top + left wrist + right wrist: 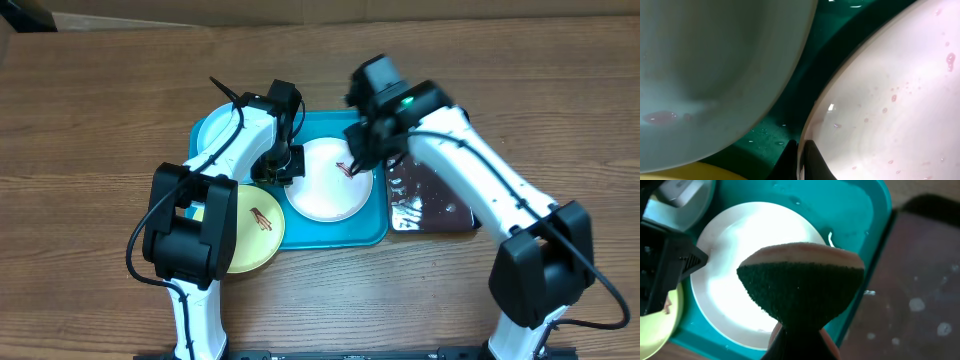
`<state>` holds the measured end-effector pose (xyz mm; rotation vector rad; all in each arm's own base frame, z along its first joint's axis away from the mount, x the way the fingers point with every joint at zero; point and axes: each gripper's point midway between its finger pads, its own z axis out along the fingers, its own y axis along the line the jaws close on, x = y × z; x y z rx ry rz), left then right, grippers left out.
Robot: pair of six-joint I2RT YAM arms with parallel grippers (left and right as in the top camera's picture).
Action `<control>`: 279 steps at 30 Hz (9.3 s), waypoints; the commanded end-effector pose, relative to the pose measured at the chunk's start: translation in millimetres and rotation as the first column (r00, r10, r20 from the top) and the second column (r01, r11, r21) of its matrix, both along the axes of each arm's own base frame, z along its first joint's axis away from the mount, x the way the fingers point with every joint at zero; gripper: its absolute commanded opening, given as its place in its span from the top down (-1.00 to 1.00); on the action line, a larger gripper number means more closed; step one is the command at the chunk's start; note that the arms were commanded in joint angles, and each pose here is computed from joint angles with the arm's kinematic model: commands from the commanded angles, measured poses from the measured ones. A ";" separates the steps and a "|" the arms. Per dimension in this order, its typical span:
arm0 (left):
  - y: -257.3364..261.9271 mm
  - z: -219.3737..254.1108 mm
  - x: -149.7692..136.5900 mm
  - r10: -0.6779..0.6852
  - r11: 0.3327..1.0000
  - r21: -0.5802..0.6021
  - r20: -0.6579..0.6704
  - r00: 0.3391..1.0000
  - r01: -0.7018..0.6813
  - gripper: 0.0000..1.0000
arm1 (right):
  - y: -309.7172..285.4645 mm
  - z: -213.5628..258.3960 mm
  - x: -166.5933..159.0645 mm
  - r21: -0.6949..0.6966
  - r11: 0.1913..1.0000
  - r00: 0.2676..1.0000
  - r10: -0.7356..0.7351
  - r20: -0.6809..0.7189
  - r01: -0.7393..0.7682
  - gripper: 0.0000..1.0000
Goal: Clean dirty plates on tray and stack at the side
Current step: 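Carry the sponge with the right gripper onto the white plate, then scrub the white plate surface with the sponge in the right gripper, then return the sponge to the black tray and release it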
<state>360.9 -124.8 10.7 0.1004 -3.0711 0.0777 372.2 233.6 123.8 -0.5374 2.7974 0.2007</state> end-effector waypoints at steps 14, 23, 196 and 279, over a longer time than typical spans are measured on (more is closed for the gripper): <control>-1.3 -6.2 -4.6 -0.008 1.000 0.004 -0.017 1.000 0.008 0.92 | 0.5 -68.3 18.8 -0.271 0.963 0.999 0.019 0.046 -0.006 0.93; -1.4 -6.2 -4.6 -0.008 1.000 0.004 -0.017 1.000 0.008 0.92 | 1.6 -94.9 18.1 -0.271 0.962 1.000 0.017 0.025 -0.009 0.93; 0.7 -6.0 -7.2 -0.010 1.000 0.008 -0.029 1.000 0.010 0.91 | 68.7 -101.2 -38.6 0.624 0.777 0.908 0.196 -0.370 0.087 0.93; -1.6 -6.3 -3.9 -0.005 1.000 0.003 -0.015 1.000 0.005 0.72 | -74.0 -97.3 -15.9 0.068 0.971 0.929 -0.199 -0.312 0.231 0.93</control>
